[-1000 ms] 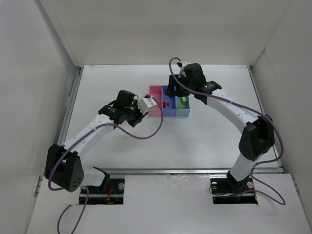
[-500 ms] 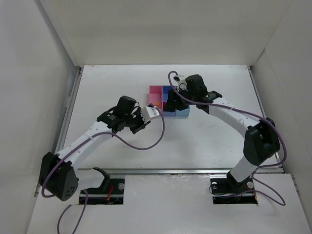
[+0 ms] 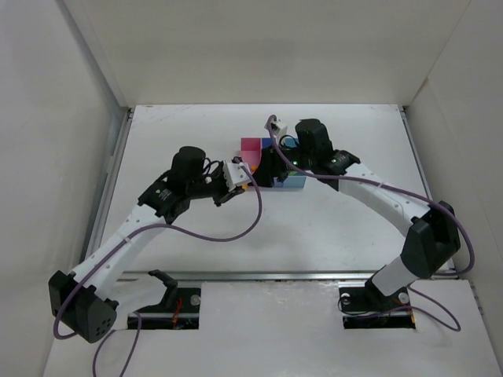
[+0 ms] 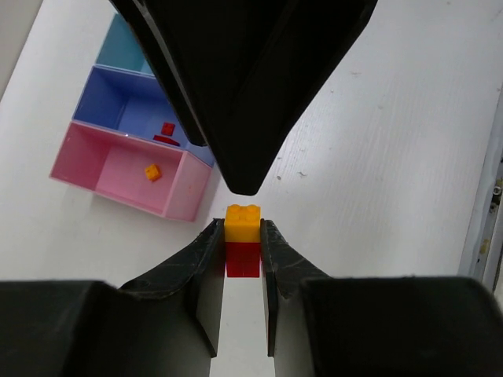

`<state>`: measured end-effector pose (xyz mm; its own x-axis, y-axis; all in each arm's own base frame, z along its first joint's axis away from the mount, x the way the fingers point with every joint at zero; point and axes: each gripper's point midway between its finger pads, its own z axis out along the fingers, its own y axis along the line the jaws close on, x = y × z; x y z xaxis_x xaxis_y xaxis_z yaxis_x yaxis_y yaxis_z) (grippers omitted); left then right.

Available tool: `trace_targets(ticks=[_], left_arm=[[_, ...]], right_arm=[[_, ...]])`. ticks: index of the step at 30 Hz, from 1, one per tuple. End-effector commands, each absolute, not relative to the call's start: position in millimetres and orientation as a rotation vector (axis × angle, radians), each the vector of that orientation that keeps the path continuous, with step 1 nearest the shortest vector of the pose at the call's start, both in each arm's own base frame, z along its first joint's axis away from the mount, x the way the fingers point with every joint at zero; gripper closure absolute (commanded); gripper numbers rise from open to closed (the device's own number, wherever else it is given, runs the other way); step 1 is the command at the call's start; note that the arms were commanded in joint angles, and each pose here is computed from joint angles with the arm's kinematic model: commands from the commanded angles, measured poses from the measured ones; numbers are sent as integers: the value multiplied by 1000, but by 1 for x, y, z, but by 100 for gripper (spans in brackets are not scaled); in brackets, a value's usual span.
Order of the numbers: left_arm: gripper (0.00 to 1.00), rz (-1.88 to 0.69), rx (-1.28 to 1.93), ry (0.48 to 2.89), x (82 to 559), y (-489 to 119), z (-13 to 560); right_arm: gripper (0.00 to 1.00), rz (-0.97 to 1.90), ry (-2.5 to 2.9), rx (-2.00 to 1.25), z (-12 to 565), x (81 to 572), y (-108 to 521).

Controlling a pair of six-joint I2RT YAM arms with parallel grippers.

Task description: Sort the legos into containers by color

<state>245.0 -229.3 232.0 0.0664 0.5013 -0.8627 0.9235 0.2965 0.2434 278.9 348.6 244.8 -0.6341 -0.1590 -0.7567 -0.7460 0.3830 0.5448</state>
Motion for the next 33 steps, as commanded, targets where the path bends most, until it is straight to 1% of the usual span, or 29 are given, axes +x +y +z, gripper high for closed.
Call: trace_targets(ticks=[1, 4, 6, 7, 8, 9, 10, 12, 13, 15, 19, 21, 23, 25, 27, 29, 30, 33], left_arm=[[100, -597, 1333, 1524, 241, -239, 254], [100, -599, 1341, 1566, 245, -240, 242], [100, -569, 1348, 1674, 250, -233, 224], [100, -556, 1358, 1742, 252, -230, 208], [100, -548, 1381, 1849, 256, -226, 180], [100, -474, 1432, 1933, 255, -215, 158], [100, -436, 1444, 2004, 255, -207, 141], [100, -383, 1522, 2114, 248, -194, 103], [100, -348, 1546, 2128, 248, -188, 95], [100, -348, 1572, 2118, 244, -188, 86], [100, -350, 1641, 2065, 237, -196, 66], [100, -356, 1657, 2070, 235, -198, 57], [99, -392, 1664, 2132, 226, -199, 42], [94, -399, 1648, 2158, 227, -201, 34], [92, -382, 1608, 2184, 230, -200, 26], [88, -371, 1591, 2191, 232, -200, 22], [88, -375, 1585, 2212, 231, -199, 18], [82, -378, 1574, 2222, 232, -200, 15]], right_arm=[[35, 1302, 1929, -800, 275, 281, 356], [35, 1270, 1936, -775, 274, 286, 355], [35, 1218, 1961, -701, 274, 297, 349], [35, 1186, 1996, -646, 268, 306, 341], [35, 1162, 2044, -580, 258, 312, 334], [35, 1127, 2077, -525, 256, 317, 324], [35, 1037, 2116, -422, 247, 332, 306], [35, 939, 2179, -300, 234, 344, 284], [35, 853, 2228, -215, 223, 353, 265], [35, 749, 2254, -146, 217, 358, 247], [35, 638, 2263, -85, 218, 363, 231], [35, 606, 2259, -68, 220, 366, 226], [35, 606, 2245, -79, 224, 365, 225], [35, 591, 2231, -68, 229, 366, 222], [35, 578, 2219, -72, 232, 366, 220], [35, 578, 2218, -72, 232, 366, 220], [35, 576, 2208, -82, 236, 365, 219], [35, 571, 2207, -72, 236, 367, 216]])
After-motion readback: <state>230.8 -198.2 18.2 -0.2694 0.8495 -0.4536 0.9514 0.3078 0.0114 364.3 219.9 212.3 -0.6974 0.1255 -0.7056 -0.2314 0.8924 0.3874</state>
